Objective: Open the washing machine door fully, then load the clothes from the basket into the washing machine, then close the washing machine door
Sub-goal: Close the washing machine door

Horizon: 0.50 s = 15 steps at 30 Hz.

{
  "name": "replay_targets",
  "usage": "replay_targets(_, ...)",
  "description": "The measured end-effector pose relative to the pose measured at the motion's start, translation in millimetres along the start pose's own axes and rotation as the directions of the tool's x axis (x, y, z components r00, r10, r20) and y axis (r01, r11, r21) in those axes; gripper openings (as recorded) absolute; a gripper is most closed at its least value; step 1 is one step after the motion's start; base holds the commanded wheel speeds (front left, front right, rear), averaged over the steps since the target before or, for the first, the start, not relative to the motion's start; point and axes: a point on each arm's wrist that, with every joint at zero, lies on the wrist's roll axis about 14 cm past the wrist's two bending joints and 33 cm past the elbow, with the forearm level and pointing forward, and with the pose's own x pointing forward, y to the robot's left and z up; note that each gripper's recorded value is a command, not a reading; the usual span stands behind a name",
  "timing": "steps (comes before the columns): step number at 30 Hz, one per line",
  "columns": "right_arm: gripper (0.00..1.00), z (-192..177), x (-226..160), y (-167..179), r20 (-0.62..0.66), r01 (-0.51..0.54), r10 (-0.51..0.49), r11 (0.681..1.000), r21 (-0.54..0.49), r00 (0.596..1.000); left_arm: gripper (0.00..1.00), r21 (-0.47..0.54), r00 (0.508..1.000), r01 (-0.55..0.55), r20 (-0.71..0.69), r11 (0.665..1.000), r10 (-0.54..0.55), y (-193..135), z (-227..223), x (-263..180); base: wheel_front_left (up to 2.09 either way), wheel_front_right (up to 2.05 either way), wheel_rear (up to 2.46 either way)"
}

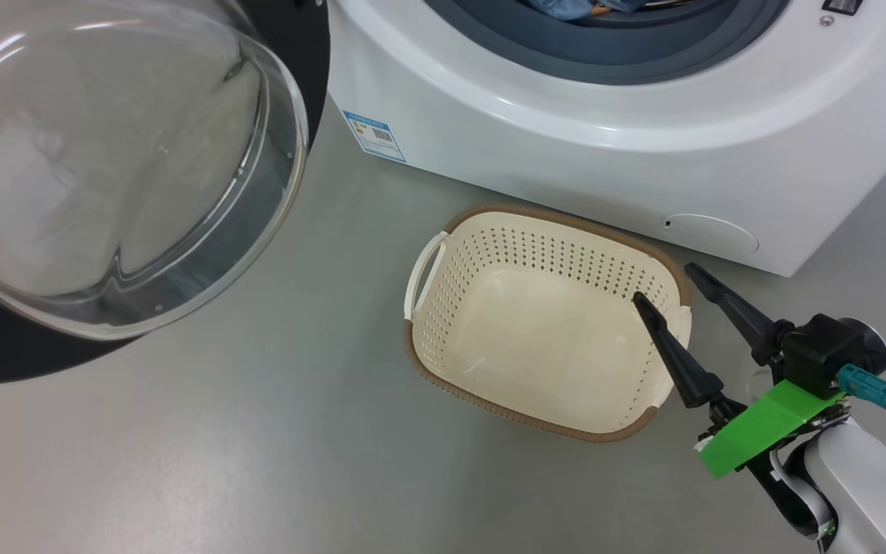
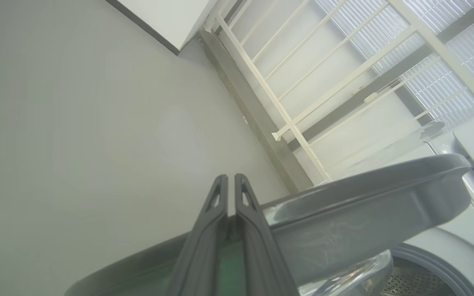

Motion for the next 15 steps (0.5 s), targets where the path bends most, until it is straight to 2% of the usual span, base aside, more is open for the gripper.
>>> replay_targets(15, 1.0, 4, 3, 4, 0.007, -0.01, 0.01, 1.0, -0.01, 1.0, 0.0, -0.048, 0.989, 0.034, -0.142, 0.998, -0.04, -5, -9, -11, 0.0, 0.0, 0.0)
